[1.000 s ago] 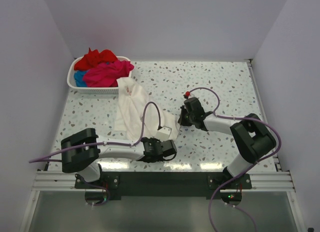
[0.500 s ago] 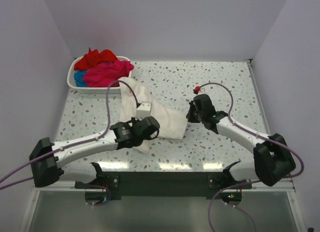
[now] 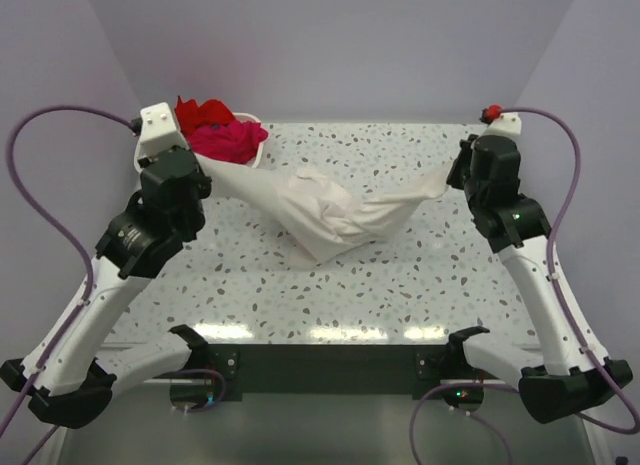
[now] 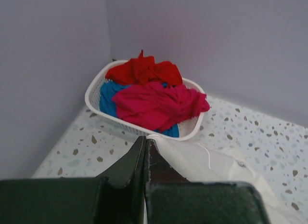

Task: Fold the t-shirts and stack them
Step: Flatten the tshirt out

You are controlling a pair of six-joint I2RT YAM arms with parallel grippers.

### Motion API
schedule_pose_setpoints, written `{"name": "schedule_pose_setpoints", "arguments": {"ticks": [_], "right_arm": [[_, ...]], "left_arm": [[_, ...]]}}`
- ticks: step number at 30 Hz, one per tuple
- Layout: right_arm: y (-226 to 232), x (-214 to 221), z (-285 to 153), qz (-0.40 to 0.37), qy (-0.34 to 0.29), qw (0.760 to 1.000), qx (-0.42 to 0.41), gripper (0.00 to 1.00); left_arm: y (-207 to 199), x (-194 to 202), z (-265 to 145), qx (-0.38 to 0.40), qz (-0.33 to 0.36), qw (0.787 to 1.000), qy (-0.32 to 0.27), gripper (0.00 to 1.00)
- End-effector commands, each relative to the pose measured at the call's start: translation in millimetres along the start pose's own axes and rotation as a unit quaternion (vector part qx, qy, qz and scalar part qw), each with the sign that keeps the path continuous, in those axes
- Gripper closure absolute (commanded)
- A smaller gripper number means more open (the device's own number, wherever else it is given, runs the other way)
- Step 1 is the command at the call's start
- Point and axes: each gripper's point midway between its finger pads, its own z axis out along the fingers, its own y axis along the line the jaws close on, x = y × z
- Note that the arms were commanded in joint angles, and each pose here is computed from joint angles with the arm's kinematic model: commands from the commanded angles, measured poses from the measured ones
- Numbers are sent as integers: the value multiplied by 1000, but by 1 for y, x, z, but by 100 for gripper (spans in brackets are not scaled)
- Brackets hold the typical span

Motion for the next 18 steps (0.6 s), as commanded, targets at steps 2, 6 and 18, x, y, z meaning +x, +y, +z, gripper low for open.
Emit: {"name": "schedule_pose_setpoints", "arguments": {"ticks": [2,6,18], "right_arm": [[-49,-64,-40,-23,-65,993,95,100],[-74,-114,-68,-23,-118,982,144,100],[-90,-159,-23,-20,-126,976,178,100]], "left_arm": [[45,-75,-18,-69,-2,994,-89,100],[68,-96,-30,-104,-2,988,-118,100],[63,-65,-21,-93,45,990,-96,100]]}}
